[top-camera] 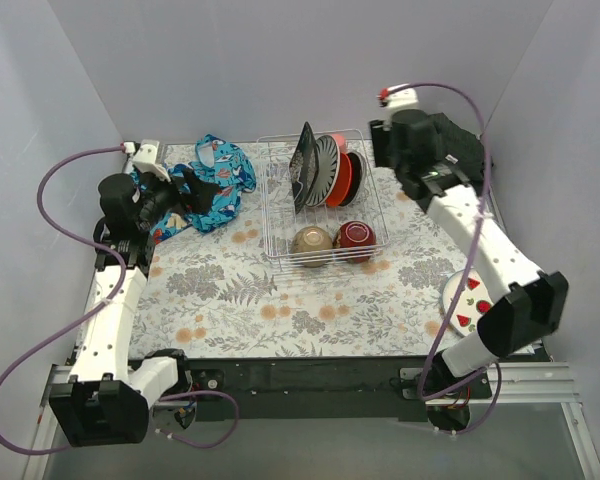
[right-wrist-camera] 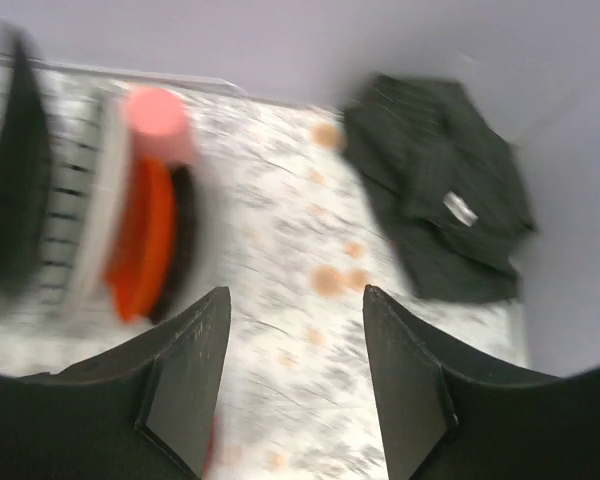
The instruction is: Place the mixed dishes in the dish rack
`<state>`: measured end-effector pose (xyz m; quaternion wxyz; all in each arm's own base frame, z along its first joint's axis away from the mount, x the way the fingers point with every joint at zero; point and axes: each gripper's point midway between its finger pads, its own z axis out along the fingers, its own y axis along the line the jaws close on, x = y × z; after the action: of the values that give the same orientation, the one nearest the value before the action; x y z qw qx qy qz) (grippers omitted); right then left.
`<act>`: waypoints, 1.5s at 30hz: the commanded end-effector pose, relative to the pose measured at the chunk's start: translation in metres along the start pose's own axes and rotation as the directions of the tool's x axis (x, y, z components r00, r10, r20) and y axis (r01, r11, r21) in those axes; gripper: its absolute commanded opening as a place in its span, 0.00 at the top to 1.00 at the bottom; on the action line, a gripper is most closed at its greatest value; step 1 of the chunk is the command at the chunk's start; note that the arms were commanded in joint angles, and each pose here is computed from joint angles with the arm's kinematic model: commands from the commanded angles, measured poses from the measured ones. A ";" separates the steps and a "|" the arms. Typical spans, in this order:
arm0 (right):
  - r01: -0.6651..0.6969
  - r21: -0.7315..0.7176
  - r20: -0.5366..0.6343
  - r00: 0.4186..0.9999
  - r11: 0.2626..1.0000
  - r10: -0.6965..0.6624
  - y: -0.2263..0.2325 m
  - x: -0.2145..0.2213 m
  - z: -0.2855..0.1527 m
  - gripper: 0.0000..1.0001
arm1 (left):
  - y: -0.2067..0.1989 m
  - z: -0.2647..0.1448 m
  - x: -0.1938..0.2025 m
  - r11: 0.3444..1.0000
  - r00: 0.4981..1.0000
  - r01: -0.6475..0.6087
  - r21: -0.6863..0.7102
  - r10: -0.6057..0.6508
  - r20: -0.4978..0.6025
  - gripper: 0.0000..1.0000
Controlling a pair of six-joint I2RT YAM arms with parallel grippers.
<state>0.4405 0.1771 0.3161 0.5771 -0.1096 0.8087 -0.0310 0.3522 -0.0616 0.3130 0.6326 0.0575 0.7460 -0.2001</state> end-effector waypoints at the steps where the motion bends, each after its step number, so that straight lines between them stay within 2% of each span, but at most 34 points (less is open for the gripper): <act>1: 0.130 -0.032 -0.100 0.986 0.991 -0.132 -0.078 0.049 -0.019 0.35 | -0.069 -0.001 0.005 0.923 0.996 0.017 0.384 0.018 -0.088 0.07; 2: 0.145 -0.027 -0.133 0.980 0.989 -0.147 -0.090 0.062 -0.022 0.32 | -0.080 -0.004 0.012 0.891 0.992 0.044 0.452 0.015 -0.127 0.07; 3: 0.150 -0.006 -0.221 0.964 0.989 -0.148 -0.114 0.090 -0.028 0.30 | -0.102 -0.004 0.013 0.856 0.989 0.048 0.515 0.031 -0.143 0.07; 4: 0.126 0.005 -0.242 0.963 0.992 -0.121 -0.126 0.096 -0.035 0.29 | -0.113 -0.003 0.015 0.836 0.986 0.058 0.546 0.036 -0.160 0.07; 5: 0.101 0.006 -0.278 0.956 0.995 -0.096 -0.135 0.107 -0.039 0.29 | -0.121 0.005 0.027 0.820 0.973 0.108 0.562 0.028 -0.227 0.08; 6: 0.062 0.053 -0.315 0.948 0.997 -0.042 -0.160 0.118 -0.045 0.29 | -0.150 0.006 0.035 0.777 0.964 0.123 0.617 0.055 -0.262 0.09; 7: 0.037 0.056 -0.370 0.929 0.998 -0.014 -0.166 0.130 -0.054 0.29 | -0.167 0.011 0.025 0.760 0.964 0.104 0.642 0.081 -0.251 0.11; 8: 0.041 0.053 -0.403 0.915 0.998 -0.016 -0.169 0.138 -0.058 0.30 | -0.181 0.021 0.045 0.754 0.939 0.152 0.639 0.091 -0.331 0.11; 9: 0.038 0.050 -0.447 0.895 0.998 -0.012 -0.177 0.149 -0.063 0.32 | -0.212 0.023 0.058 0.729 0.923 0.149 0.668 0.140 -0.358 0.11; 10: 0.027 -0.017 -0.494 0.869 0.999 -0.032 -0.168 0.161 -0.064 0.33 | -0.232 0.026 0.046 0.709 0.926 0.133 0.693 0.159 -0.341 0.11; 11: 0.053 -0.081 -0.567 0.819 0.995 -0.090 -0.164 0.180 -0.076 0.40 | -0.244 0.026 0.053 0.703 0.911 0.167 0.691 0.157 -0.380 0.11; 12: 0.053 -0.136 -0.603 0.788 0.989 -0.125 -0.161 0.194 -0.082 0.52 | -0.257 0.030 0.062 0.693 0.897 0.199 0.693 0.155 -0.413 0.11; 13: 0.028 -0.226 -0.606 0.779 0.974 -0.163 -0.148 0.202 -0.086 0.69 | -0.262 0.031 0.063 0.690 0.893 0.222 0.689 0.139 -0.427 0.11; 14: 0.046 -0.304 -0.637 0.733 0.951 -0.239 -0.142 0.226 -0.097 0.84 | -0.266 0.032 0.064 0.692 0.886 0.257 0.675 0.111 -0.451 0.11; 15: 0.057 -0.337 -0.642 0.717 0.940 -0.273 -0.140 0.238 -0.101 0.92 | -0.266 0.034 0.068 0.695 0.878 0.275 0.664 0.100 -0.469 0.11; 16: 0.079 -0.387 -0.612 0.724 0.919 -0.319 -0.136 0.241 -0.106 0.97 | -0.260 0.041 0.071 0.732 0.874 0.273 0.624 0.083 -0.479 0.10; 17: 0.065 -0.440 -0.624 0.695 0.896 -0.357 -0.127 0.267 -0.114 0.99 | -0.257 0.042 0.068 0.748 0.875 0.250 0.614 0.097 -0.474 0.10; 18: 0.124 -0.508 -0.571 0.692 0.852 -0.441 -0.126 0.273 -0.114 0.99 | -0.254 0.043 0.068 0.757 0.878 0.218 0.616 0.123 -0.463 0.09; 20: 0.160 -0.567 -0.524 0.687 0.808 -0.503 -0.119 0.288 -0.122 0.99 | -0.244 0.044 0.065 0.793 0.876 0.159 0.589 0.161 -0.454 0.08; 21: 0.187 -0.619 -0.494 0.663 0.763 -0.563 -0.115 0.309 -0.125 0.99 | -0.241 0.046 0.053 0.796 0.894 0.085 0.600 0.205 -0.399 0.07; 23: 0.226 -0.640 -0.462 0.651 0.735 -0.603 -0.114 0.322 -0.129 0.99 | -0.227 0.048 0.046 0.829 0.895 0.002 0.559 0.248 -0.371 0.04; 25: 0.247 -0.673 -0.429 0.637 0.697 -0.640 -0.110 0.338 -0.132 0.99 | -0.217 0.050 0.037 0.836 0.893 -0.094 0.541 0.311 -0.325 0.03; 26: 0.252 -0.683 -0.417 0.636 0.685 -0.649 -0.109 0.340 -0.133 0.99 | -0.206 0.051 0.039 0.852 0.883 -0.130 0.506 0.332 -0.333 0.02; 29: 0.277 -0.719 -0.377 0.614 0.637 -0.693 -0.108 0.348 -0.134 0.99 | -0.186 0.046 0.046 0.845 0.840 -0.237 0.479 0.426 -0.335 0.02; 32: 0.282 -0.748 -0.361 0.587 0.601 -0.724 -0.112 0.360 -0.135 0.99 | -0.166 0.045 0.057 0.818 0.781 -0.338 0.466 0.520 -0.346 0.02; 34: 0.265 -0.753 -0.374 0.582 0.603 -0.722 -0.116 0.368 -0.134 0.99 | -0.150 0.047 0.061 0.809 0.746 -0.394 0.436 0.559 -0.363 0.02; 38: 0.226 -0.763 -0.412 0.551 0.605 -0.726 -0.128 0.387 -0.131 0.99 | -0.130 0.049 0.070 0.803 0.704 -0.433 0.410 0.585 -0.402 0.02; 41: 0.189 -0.791 -0.424 0.516 0.582 -0.744 -0.130 0.403 -0.129 0.99 | -0.120 0.050 0.074 0.812 0.697 -0.435 0.389 0.577 -0.426 0.02; 42: 0.182 -0.811 -0.409 0.503 0.556 -0.761 -0.130 0.409 -0.130 0.99 | -0.116 0.050 0.075 0.818 0.697 -0.430 0.382 0.569 -0.436 0.02; 44: 0.181 -0.834 -0.373 0.513 0.522 -0.773 -0.125 0.411 -0.132 0.99 | -0.118 0.047 0.077 0.826 0.704 -0.412 0.384 0.556 -0.441 0.02; 45: 0.204 -0.857 -0.316 0.516 0.473 -0.796 -0.122 0.408 -0.133 0.99 | -0.117 0.046 0.081 0.835 0.707 -0.398 0.380 0.543 -0.453 0.02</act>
<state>0.2173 -0.0460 0.0224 0.1035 -0.4748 0.8731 0.0389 0.3449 -0.2113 0.2550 0.4123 0.3874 0.8170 -0.1116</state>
